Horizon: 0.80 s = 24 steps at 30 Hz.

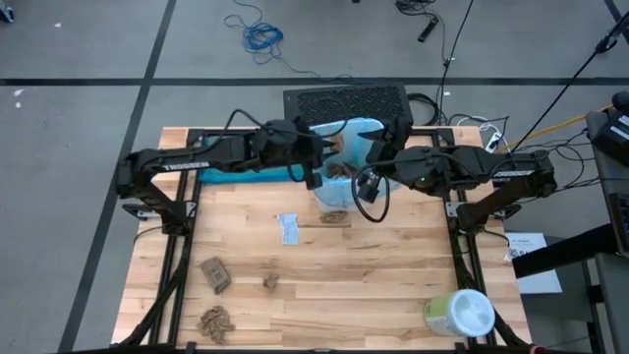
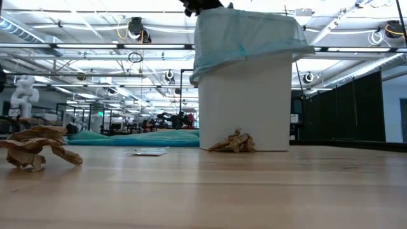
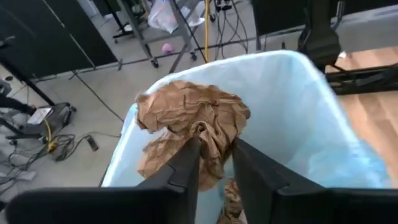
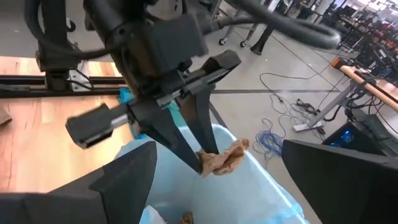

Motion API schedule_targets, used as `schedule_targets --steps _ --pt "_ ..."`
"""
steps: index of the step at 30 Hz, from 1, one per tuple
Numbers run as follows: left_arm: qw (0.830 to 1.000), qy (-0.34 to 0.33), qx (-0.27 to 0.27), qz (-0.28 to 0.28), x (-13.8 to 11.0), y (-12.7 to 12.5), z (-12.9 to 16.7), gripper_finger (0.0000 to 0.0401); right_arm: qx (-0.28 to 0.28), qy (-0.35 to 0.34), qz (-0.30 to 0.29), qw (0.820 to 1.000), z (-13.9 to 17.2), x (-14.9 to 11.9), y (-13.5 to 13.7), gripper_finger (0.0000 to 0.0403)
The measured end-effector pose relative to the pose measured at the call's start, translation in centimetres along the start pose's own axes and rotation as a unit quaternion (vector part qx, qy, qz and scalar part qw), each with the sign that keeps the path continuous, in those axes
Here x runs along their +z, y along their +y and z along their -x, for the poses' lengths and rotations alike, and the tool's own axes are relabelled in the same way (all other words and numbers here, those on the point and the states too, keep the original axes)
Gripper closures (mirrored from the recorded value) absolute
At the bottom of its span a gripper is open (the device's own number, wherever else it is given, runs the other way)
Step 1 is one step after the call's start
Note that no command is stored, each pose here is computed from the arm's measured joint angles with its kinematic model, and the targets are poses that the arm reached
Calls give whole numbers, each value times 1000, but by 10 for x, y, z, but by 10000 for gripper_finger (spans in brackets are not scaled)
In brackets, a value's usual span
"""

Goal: Place trash/remove bag and relplace
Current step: Put the brown napkin into the blue trash bin, then put the brown cup sleeve into the blue trash bin

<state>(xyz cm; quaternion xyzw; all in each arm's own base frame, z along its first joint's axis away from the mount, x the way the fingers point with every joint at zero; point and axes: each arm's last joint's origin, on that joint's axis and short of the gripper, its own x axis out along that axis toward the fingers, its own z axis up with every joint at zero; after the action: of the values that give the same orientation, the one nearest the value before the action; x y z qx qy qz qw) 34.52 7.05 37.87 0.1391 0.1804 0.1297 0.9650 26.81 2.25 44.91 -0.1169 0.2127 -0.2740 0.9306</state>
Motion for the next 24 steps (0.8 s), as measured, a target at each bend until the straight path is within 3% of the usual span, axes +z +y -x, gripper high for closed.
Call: schedule_targets --steps 7,12,18,22,24 --pt "999 -36 2 4 21 7 16 259 0 2 2 1000 0 -1 0 64" --pt "1000 2 1 -1 32 12 35 259 1 7 7 1000 0 -2 0 64" --pt "992 118 46 -15 28 12 88 321 19 12 19 1000 7 -4 9 79" --pt "978 206 34 31 12 8 119 386 37 6 31 999 14 -4 17 130" --pt "971 230 33 61 7 6 132 395 45 2 33 998 17 -4 21 167"
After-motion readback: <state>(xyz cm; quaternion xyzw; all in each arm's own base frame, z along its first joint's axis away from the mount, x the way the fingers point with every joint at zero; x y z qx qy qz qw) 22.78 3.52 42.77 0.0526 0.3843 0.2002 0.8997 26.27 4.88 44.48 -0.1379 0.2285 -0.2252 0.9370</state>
